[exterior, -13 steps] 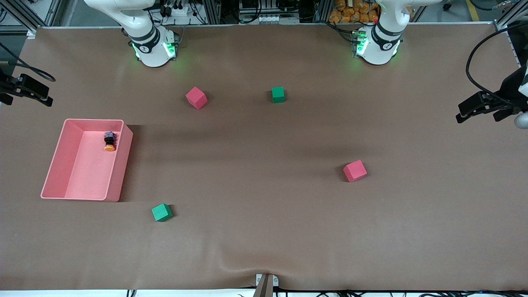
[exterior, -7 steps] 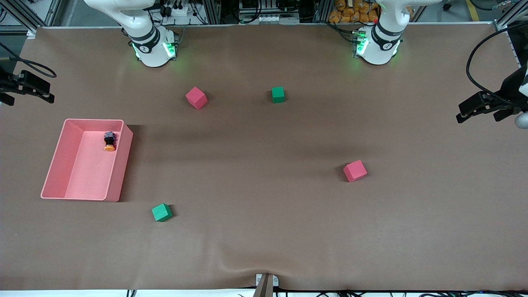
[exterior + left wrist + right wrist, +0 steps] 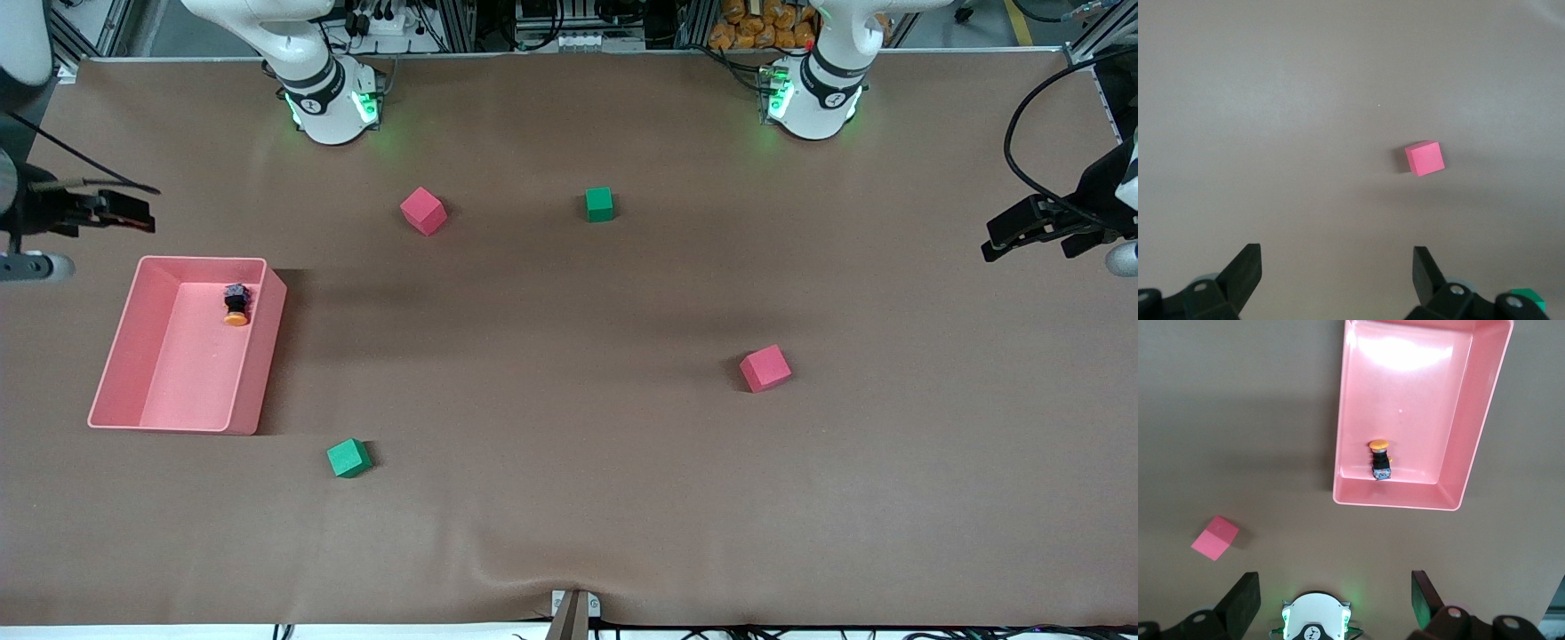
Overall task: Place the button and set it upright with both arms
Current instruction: 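Reach the right gripper into the pink tray above the yellow button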
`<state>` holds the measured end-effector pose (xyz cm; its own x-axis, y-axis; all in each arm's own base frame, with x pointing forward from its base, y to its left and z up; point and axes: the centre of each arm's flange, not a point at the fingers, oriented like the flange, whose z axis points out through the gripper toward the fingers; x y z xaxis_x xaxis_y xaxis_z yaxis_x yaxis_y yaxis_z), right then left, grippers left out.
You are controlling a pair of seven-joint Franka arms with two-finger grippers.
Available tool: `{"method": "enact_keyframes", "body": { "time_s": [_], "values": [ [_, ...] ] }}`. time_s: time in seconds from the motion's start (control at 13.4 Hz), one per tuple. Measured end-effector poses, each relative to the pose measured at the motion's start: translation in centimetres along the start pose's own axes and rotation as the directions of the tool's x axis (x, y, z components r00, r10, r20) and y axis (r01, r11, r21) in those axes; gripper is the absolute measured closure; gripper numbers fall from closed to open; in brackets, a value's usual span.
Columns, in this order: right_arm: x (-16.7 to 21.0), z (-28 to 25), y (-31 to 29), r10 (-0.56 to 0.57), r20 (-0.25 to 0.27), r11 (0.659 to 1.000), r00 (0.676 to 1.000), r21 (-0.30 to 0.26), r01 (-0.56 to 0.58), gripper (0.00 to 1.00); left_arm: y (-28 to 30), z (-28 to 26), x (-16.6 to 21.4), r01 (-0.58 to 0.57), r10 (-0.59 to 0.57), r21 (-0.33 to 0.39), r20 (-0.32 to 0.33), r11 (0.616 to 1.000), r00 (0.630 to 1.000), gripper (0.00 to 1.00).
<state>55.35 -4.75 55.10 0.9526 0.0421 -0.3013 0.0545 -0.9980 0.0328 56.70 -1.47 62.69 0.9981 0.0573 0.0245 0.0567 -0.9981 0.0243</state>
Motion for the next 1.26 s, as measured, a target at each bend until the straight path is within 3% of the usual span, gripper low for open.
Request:
{"method": "enact_keyframes", "body": {
  "time_s": [0.22,0.82,1.04,1.26],
  "values": [
    [1.0,4.1,2.0,0.030,0.027,0.999,0.999,0.013,-0.030,0.00,0.0,0.0,0.0,0.000,0.000,0.000,0.002,1.000,1.000,0.00],
    [3.5,13.6,4.9,0.026,-0.080,1.000,0.996,-0.006,-0.027,0.00,0.0,0.0,0.0,0.001,-0.001,0.000,0.003,1.000,1.000,0.00],
    [4.3,17.4,6.4,-0.041,-0.123,0.999,0.992,-0.016,0.040,0.00,0.0,0.1,0.0,0.001,-0.001,0.000,0.004,1.000,1.000,0.00],
    [5.0,21.4,8.8,-0.105,-0.132,0.995,0.986,-0.019,0.103,0.00,-0.1,0.1,0.0,0.001,-0.001,0.000,0.004,1.000,1.000,0.00]
  ]
}}
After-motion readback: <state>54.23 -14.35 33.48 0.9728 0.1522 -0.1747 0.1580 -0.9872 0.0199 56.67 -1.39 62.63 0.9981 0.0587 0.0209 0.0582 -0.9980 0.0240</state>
